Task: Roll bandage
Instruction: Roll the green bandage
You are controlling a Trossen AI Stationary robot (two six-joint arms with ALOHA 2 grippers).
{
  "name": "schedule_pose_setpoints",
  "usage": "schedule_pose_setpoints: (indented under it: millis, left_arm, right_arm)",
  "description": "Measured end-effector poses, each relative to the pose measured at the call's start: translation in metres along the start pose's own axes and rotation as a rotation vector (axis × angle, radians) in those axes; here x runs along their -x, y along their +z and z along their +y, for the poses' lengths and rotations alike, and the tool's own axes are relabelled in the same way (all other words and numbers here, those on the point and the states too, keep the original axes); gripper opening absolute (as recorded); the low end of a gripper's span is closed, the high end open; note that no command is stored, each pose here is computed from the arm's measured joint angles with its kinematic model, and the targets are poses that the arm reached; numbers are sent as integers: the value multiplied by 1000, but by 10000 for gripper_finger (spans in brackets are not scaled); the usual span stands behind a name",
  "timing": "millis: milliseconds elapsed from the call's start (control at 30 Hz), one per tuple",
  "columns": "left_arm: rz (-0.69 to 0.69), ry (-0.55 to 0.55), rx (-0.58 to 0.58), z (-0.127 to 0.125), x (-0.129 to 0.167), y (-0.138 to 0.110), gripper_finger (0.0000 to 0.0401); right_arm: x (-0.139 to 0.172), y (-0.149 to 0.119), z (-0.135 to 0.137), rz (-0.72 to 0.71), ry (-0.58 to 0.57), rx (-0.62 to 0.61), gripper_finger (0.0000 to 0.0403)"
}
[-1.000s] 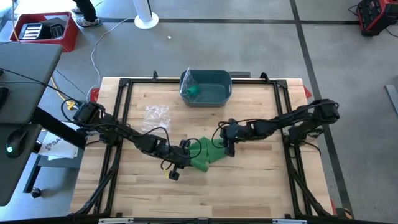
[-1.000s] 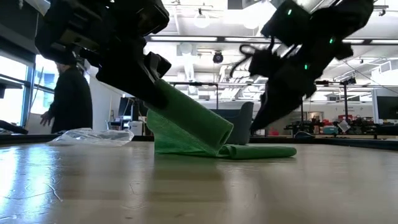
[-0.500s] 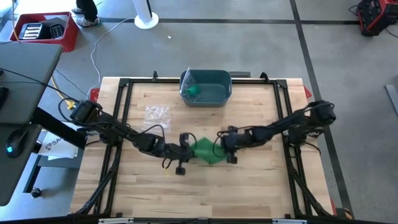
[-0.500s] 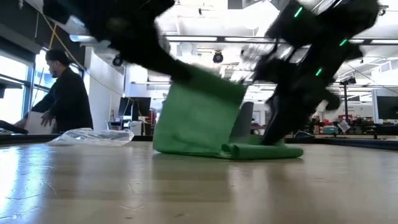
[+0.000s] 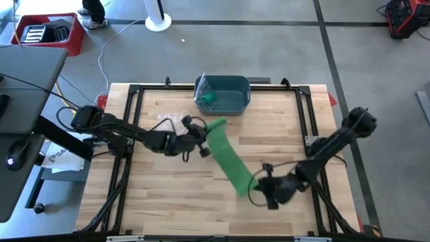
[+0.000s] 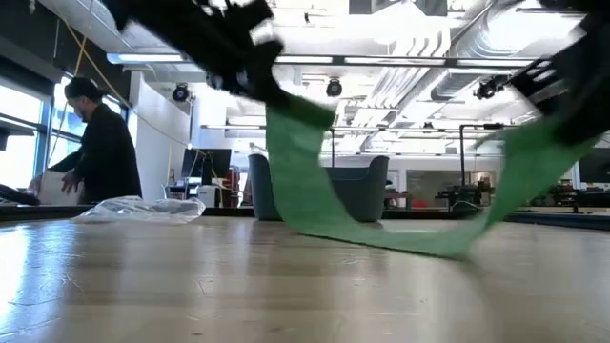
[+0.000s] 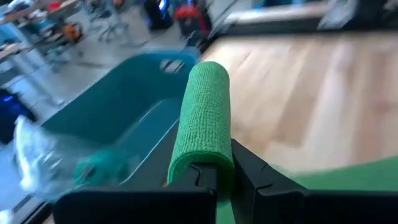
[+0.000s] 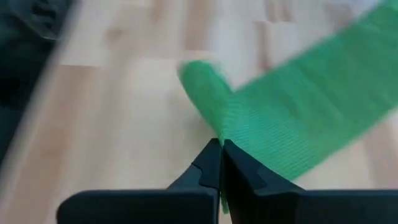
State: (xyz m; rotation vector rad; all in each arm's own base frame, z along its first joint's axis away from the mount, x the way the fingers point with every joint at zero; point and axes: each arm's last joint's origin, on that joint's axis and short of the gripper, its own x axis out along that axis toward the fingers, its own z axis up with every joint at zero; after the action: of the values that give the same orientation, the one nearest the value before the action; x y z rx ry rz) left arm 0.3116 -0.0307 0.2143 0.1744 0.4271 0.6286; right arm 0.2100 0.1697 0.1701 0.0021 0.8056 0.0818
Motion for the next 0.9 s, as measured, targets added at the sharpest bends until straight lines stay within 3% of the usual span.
schedule_pose_setpoints:
  millis: [167,300,500,600,733,900]
  left_arm:
    - [73,64,-72,19,-26,-10,9]
    - [71,-22,-110,31,-38,-8,9]
    - [-15,-207,-150,35,-44,0,9]
    - [-29,-248,-156,34,-44,0,9]
    - [-61,-306,-147,33,-43,-6,8]
    - [-122,-366,-31,33,-37,-34,8]
  right_arm:
    - [27,6,42,-80,101,-38,1]
    - [51,19,67,-160,122,-40,0]
    - [87,53,79,-321,-83,73,0]
    - [106,75,80,-373,-174,116,0]
    - [130,100,82,-412,-198,161,0]
    - [153,122,82,-462,-227,212,0]
